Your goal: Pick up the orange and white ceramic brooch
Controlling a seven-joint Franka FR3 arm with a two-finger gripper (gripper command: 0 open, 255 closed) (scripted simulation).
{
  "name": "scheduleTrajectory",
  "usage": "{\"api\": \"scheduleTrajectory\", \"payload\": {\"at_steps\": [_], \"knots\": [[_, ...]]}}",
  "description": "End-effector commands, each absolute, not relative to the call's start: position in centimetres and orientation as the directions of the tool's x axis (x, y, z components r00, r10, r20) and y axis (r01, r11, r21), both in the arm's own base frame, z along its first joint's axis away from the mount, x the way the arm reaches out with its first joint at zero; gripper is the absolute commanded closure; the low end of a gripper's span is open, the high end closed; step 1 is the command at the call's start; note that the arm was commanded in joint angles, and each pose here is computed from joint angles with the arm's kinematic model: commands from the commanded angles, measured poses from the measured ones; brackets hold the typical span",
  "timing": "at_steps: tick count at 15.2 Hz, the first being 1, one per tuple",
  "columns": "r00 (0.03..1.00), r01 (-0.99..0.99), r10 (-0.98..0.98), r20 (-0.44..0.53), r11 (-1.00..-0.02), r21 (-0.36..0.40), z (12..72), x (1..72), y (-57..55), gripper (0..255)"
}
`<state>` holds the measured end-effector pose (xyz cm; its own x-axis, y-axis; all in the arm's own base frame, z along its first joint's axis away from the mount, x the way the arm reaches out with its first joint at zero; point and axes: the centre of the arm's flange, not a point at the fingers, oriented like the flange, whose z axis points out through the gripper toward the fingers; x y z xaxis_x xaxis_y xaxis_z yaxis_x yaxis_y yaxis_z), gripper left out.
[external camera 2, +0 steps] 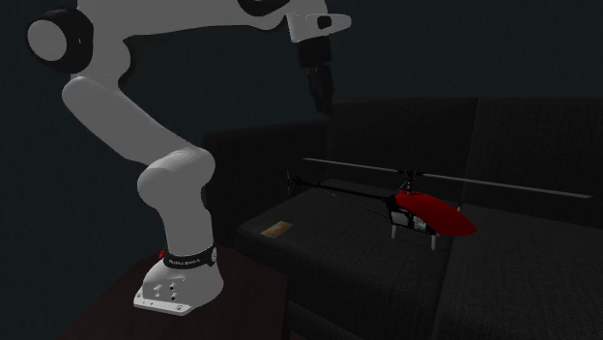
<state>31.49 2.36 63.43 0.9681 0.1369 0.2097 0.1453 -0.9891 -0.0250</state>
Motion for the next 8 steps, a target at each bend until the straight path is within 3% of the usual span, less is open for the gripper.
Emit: {"api": "scheduleTrajectory", "payload": {"at_steps": [1,8], "knots": [[0.968,0.145,0.137,0.21,-0.989,-0.025,63.4,31.5,2.4,0],[0.947,0.282,0.277,0.163,-0.959,-0.008,55.5,30.8,6.6,0]]}}
